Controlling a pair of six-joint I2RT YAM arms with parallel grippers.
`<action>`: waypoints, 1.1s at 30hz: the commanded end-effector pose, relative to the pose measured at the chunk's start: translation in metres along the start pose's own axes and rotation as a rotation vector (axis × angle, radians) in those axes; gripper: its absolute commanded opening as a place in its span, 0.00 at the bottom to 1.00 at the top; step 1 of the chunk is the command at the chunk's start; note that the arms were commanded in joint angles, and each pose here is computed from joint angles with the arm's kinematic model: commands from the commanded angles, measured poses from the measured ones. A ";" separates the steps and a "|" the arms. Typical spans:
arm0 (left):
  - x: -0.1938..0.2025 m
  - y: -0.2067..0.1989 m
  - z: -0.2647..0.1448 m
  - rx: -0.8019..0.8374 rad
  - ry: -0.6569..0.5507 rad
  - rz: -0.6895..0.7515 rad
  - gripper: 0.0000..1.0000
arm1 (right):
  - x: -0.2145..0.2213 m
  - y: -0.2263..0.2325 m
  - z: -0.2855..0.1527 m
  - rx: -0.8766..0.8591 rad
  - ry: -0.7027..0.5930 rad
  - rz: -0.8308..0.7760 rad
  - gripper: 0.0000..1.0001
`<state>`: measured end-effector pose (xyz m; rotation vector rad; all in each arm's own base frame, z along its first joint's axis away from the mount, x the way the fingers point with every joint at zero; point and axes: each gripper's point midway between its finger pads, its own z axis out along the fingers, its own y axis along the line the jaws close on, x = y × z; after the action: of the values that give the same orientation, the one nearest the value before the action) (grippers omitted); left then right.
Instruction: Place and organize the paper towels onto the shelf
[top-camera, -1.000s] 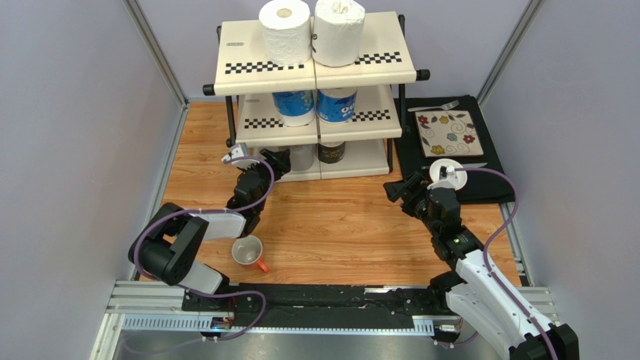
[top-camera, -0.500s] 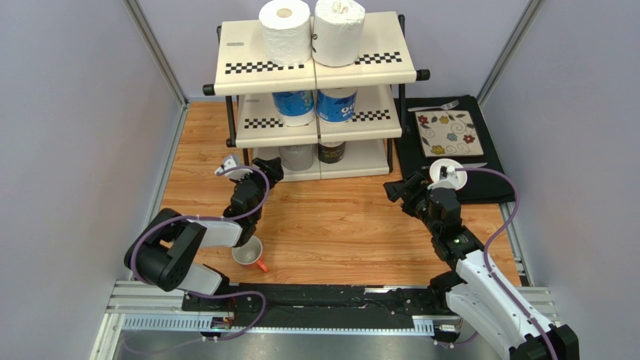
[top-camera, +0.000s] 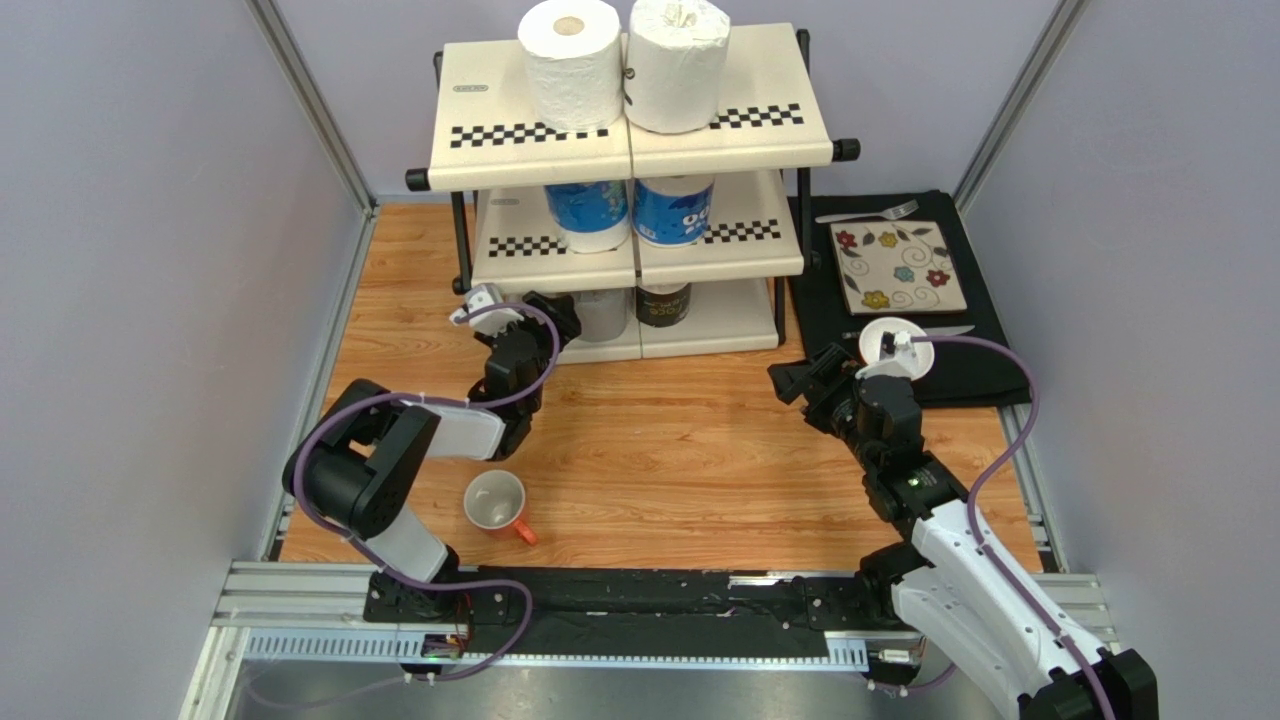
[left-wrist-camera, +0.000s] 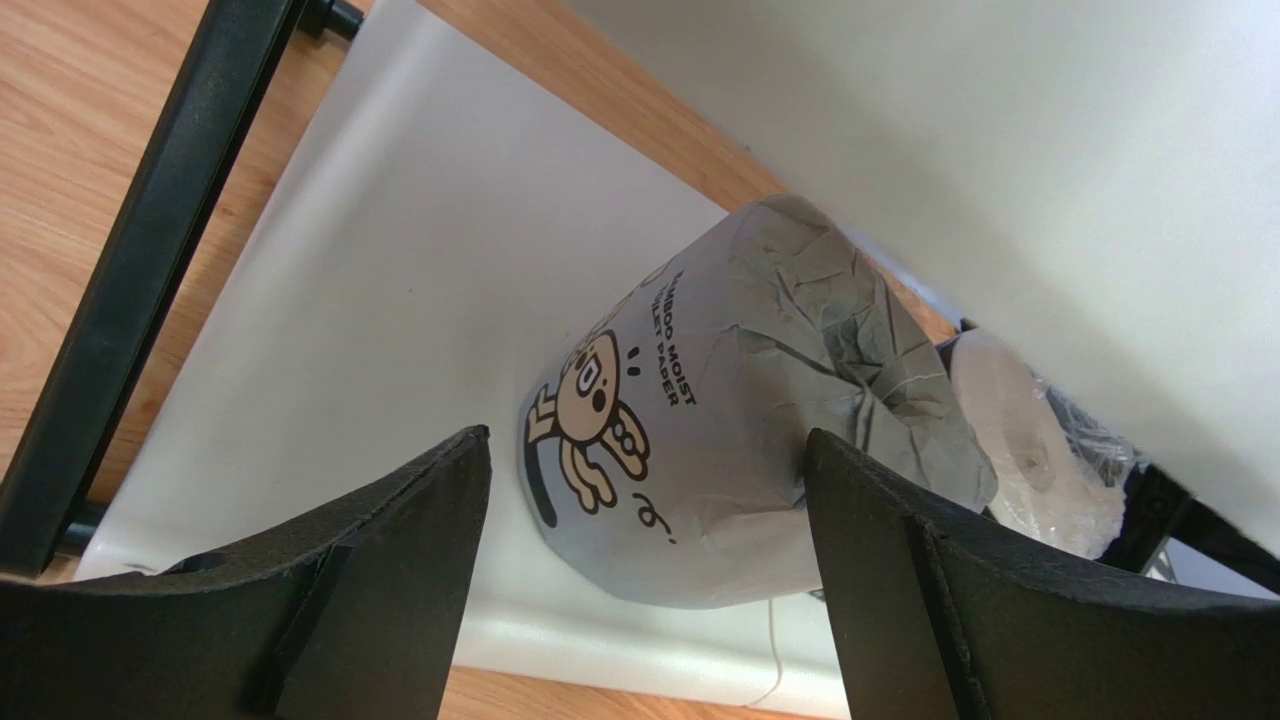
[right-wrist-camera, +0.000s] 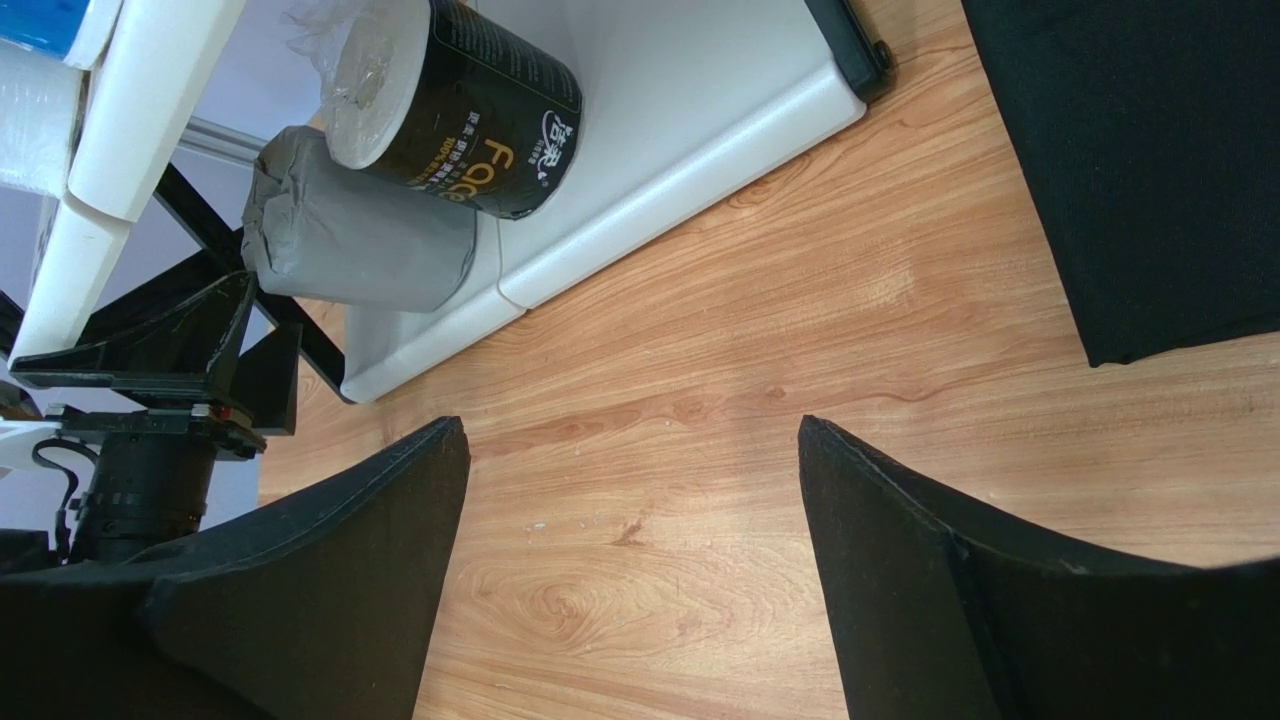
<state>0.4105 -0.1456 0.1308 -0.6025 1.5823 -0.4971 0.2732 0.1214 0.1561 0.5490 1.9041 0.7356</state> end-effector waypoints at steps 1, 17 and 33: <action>0.001 -0.004 0.006 0.005 -0.002 0.018 0.85 | -0.012 0.007 -0.001 -0.010 -0.038 -0.016 0.84; 0.018 -0.019 0.014 0.070 0.061 0.017 0.85 | -0.011 0.005 -0.002 -0.003 -0.034 -0.015 0.84; -0.036 -0.006 -0.041 0.080 -0.048 0.068 0.87 | -0.009 0.004 -0.002 -0.006 -0.029 -0.006 0.84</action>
<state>0.3877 -0.1415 0.1455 -0.5112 1.5816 -0.5086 0.2738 0.1197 0.1557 0.5480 1.9022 0.7225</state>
